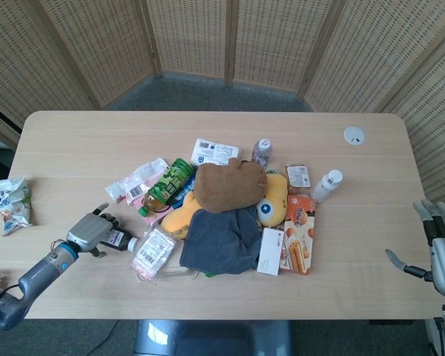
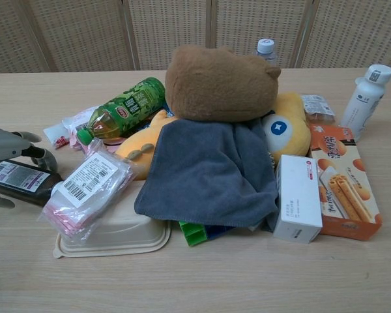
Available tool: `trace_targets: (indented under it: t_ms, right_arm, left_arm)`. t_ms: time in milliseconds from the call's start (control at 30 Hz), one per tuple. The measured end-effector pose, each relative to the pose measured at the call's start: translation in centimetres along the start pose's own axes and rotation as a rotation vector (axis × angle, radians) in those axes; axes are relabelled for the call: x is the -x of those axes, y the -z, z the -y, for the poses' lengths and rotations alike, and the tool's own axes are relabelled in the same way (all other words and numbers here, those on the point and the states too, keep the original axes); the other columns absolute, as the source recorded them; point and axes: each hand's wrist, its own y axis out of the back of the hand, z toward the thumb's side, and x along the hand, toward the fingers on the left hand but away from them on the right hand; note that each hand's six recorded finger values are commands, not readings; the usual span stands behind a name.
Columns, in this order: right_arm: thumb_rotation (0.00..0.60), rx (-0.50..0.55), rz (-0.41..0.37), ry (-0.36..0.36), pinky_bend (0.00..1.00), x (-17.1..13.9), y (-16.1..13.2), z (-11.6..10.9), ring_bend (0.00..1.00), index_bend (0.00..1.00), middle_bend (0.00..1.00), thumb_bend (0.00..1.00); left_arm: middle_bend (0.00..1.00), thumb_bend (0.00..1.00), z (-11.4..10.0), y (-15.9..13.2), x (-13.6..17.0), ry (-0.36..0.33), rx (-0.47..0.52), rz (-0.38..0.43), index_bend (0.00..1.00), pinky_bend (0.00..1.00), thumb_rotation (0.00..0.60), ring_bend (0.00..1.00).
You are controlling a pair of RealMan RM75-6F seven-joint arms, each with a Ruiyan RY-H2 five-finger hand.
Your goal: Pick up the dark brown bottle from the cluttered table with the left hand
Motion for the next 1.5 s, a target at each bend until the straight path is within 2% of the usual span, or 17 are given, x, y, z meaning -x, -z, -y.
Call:
trace_targets:
  t_ms: [67,267,433,633,833,1067,1267,1367,1500]
  right_arm:
    - [0.341,0.002,0.004,0.001,0.0,0.0,0.1,-0.1,0.0,0.0,0.0,0.22]
    - [0.34,0.009,0.001,0.001,0.0,0.0,-0.1,-0.1,0.0,0.0,0.0,0.22]
    - [0.341,0.008,-0.003,0.002,0.0,0.2,-0.2,-0.2,0.0,0.0,0.0,0.22]
    - [0.341,0.013,-0.009,-0.006,0.0,0.3,-0.6,0.1,0.0,0.0,0.0,0.22]
    - [0.343,0.023,-0.019,-0.016,0.0,0.5,-1.0,0.6,0.0,0.0,0.0,0.22]
    - [0.341,0.038,-0.018,-0.02,0.0,0.3,-1.0,1.1,0.0,0.0,0.0,0.22]
    - [0.341,0.052,-0.001,-0.017,0.0,-0.2,-0.5,1.4,0.0,0.0,0.0,0.22]
    - [0.341,0.057,0.008,-0.018,0.0,-0.5,-0.2,1.5,0.0,0.0,0.0,0.22]
    - [0.342,0.059,0.013,-0.017,0.0,-0.7,0.1,1.6,0.0,0.0,0.0,0.22]
  left_arm:
    - [0.5,0.21,-0.1,0.0,-0.2,-0.02,-0.01,-0.005,0.46,0.09,0.6,0.42]
    - [0.71,0.21,-0.1,0.0,-0.6,-0.059,-0.041,-0.016,0.67,0.34,0.6,0.63]
    - [0.74,0.2,-0.8,0.6,-0.6,-0.099,0.024,-0.047,0.69,0.39,0.6,0.66]
    - [0.74,0.2,-3.4,2.5,0.1,-0.178,0.146,-0.098,0.69,0.4,0.6,0.67]
    - [0.74,0.2,-7.4,4.6,1.4,-0.274,0.195,-0.128,0.68,0.4,0.6,0.67]
    - [0.73,0.2,-14.5,6.1,2.1,-0.422,0.277,-0.141,0.67,0.4,0.6,0.67]
    - [0.73,0.19,-20.4,6.1,2.0,-0.522,0.343,-0.128,0.67,0.39,0.6,0.67]
    - [0.73,0.19,-22.6,5.8,2.0,-0.565,0.371,-0.119,0.67,0.39,0.6,0.67]
    - [0.73,0.18,-24.2,5.2,1.7,-0.584,0.381,-0.11,0.67,0.39,0.6,0.67]
